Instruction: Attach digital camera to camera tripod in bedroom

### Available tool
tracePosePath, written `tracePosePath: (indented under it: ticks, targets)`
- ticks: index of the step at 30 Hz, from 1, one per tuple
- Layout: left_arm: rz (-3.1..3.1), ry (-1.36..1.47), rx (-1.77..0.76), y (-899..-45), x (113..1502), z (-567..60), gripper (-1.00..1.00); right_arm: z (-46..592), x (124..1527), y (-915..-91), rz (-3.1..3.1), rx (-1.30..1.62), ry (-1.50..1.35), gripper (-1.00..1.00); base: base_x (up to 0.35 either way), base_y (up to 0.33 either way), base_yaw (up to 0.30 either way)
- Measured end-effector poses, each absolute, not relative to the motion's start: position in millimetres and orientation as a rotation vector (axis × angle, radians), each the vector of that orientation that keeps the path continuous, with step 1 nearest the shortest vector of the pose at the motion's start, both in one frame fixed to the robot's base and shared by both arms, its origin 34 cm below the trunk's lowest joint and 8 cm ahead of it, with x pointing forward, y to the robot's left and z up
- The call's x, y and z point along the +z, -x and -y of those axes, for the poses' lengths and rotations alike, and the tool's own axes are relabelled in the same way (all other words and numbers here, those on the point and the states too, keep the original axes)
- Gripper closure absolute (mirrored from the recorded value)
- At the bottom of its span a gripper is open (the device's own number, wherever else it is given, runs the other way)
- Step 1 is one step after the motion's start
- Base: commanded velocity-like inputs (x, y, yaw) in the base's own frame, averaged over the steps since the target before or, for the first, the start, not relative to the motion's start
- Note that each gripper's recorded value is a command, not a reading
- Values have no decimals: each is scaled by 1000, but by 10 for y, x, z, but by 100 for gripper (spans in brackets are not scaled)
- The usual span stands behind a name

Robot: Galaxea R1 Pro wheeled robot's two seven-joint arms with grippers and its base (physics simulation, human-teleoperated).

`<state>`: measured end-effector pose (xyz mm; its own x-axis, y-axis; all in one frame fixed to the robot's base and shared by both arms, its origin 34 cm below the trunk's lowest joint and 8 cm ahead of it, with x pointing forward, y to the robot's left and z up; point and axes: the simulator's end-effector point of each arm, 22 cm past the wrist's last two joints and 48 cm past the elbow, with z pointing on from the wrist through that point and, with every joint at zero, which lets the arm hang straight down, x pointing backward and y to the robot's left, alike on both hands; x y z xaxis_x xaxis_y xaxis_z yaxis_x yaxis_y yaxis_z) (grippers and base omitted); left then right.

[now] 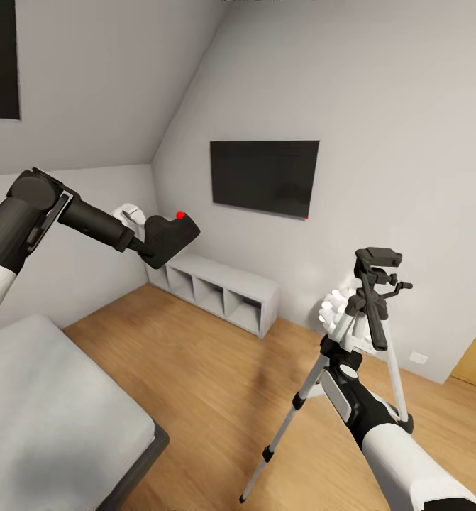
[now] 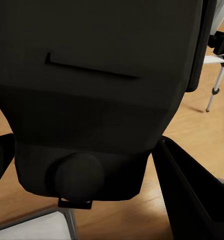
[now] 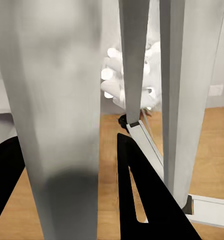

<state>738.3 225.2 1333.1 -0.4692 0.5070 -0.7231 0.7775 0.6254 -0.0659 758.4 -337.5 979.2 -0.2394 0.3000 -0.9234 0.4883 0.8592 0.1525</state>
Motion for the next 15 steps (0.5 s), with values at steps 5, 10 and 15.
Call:
tracePosePath:
  ticks: [5,10,15]
  targets:
    - [-2169,-1001,-513,-7383,13330,-2252,100,3375,9792,-7584,-1843,-197,-592,100,-246,-201,0]
    - [-2170,-1003,-511,-7382,13325,-2251,100,3375,9791,-7583,-1843,-197,-593,100,-245,-222,0]
    - [-2170,-1003,-510,-7381,13324,-2254,100,3376,9791,-7581,-1843,-197,-593,100,-194,-254,0]
